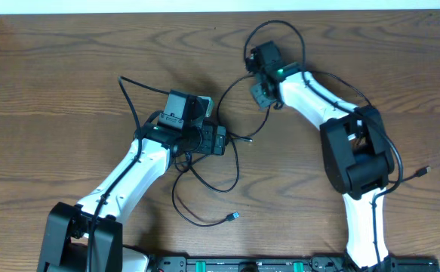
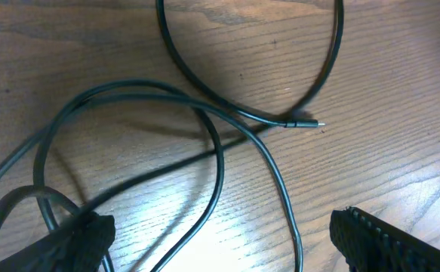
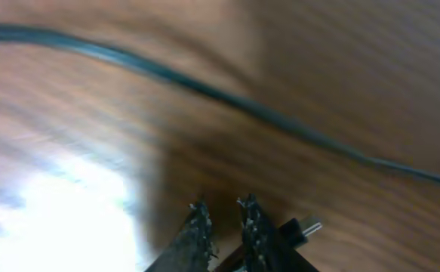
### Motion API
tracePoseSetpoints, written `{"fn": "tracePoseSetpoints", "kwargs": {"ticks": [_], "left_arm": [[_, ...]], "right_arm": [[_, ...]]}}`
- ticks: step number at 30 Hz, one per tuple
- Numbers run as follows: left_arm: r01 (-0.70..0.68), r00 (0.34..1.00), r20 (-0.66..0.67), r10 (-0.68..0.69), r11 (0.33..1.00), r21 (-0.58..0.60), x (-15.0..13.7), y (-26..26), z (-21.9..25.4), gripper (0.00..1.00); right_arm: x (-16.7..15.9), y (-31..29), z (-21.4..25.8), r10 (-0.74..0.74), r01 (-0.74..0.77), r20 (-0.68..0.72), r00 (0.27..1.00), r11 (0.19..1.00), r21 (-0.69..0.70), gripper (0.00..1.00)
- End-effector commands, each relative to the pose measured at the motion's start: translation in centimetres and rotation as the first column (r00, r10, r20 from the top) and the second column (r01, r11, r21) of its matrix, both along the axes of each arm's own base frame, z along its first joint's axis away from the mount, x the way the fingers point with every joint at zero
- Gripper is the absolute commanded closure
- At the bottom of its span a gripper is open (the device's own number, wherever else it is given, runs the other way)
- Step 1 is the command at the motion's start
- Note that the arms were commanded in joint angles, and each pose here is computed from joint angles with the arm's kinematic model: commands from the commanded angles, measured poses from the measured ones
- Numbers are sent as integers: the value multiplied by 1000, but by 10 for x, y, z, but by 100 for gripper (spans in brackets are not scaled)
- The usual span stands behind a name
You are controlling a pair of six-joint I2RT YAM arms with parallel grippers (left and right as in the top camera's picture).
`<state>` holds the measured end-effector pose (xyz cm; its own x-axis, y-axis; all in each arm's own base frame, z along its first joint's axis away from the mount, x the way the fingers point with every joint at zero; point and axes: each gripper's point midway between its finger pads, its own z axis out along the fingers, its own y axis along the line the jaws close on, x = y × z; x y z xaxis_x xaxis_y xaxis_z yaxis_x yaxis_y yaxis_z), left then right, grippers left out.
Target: Untangle cables
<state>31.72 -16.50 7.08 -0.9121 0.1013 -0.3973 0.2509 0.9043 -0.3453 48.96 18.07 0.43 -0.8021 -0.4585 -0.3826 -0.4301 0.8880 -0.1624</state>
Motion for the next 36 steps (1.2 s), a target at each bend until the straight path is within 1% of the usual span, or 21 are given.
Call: {"fn": "tracePoseSetpoints", "kwargs": {"ticks": [1, 8, 11, 13, 16, 20, 22, 23, 25, 26, 29, 31, 34, 35, 36], "left_arm": [[12, 1000, -8, -12, 1000, 0, -3, 0, -3, 2], [12, 1000, -8, -12, 1000, 0, -3, 0, -3, 2], [12, 1000, -8, -12, 1000, 0, -3, 0, -3, 2], [12, 1000, -8, -12, 1000, 0, -3, 0, -3, 2], [12, 1000, -8, -12, 1000, 0, -3, 0, -3, 2], [12, 1000, -8, -12, 1000, 0, -3, 0, -3, 2], [12, 1000, -8, -12, 1000, 0, -3, 0, -3, 2], [12, 1000, -8, -12, 1000, 0, -3, 0, -3, 2], [12, 1000, -8, -12, 1000, 0, -3, 0, -3, 2], [12, 1000, -8, -12, 1000, 0, -3, 0, -3, 2], [12, 1000, -8, -12, 1000, 0, -3, 0, -3, 2], [12, 1000, -8, -12, 1000, 0, -3, 0, -3, 2], [12, 1000, -8, -12, 1000, 0, -3, 0, -3, 2], [12, 1000, -8, -12, 1000, 0, -3, 0, -3, 2], [12, 1000, -8, -12, 1000, 0, -3, 0, -3, 2]], "right_arm": [[0, -34, -29, -60, 58, -46, 997, 997, -45, 88], [27, -108, -25, -269, 269, -3, 963, 963, -6, 91], [33, -139, -22, -327, 327, 6, 945, 945, -10, 97], [35, -154, -16, -353, 354, 9, 935, 935, -8, 99], [38, -175, 3, -398, 398, 15, 917, 917, 0, 99], [40, -188, 48, -426, 426, 44, 904, 905, 17, 99], [37, -190, 78, -427, 426, 66, 902, 904, 26, 89], [34, -193, 89, -432, 431, 77, 899, 902, 22, 81], [24, -197, 117, -459, 459, 98, 883, 888, 29, 69], [15, -203, 135, -508, 506, 109, 855, 861, 45, 55], [-10, -214, 166, -598, 592, 89, 796, 801, 90, 36], [-31, -222, 177, -634, 628, 50, 772, 772, 94, 28], [-54, -236, 174, -670, 669, -10, 743, 741, 55, 23], [-67, -240, 162, -703, 709, -88, 705, 704, 54, 21], [-74, -238, 154, -709, 722, -146, 689, 689, 61, 18]]}}
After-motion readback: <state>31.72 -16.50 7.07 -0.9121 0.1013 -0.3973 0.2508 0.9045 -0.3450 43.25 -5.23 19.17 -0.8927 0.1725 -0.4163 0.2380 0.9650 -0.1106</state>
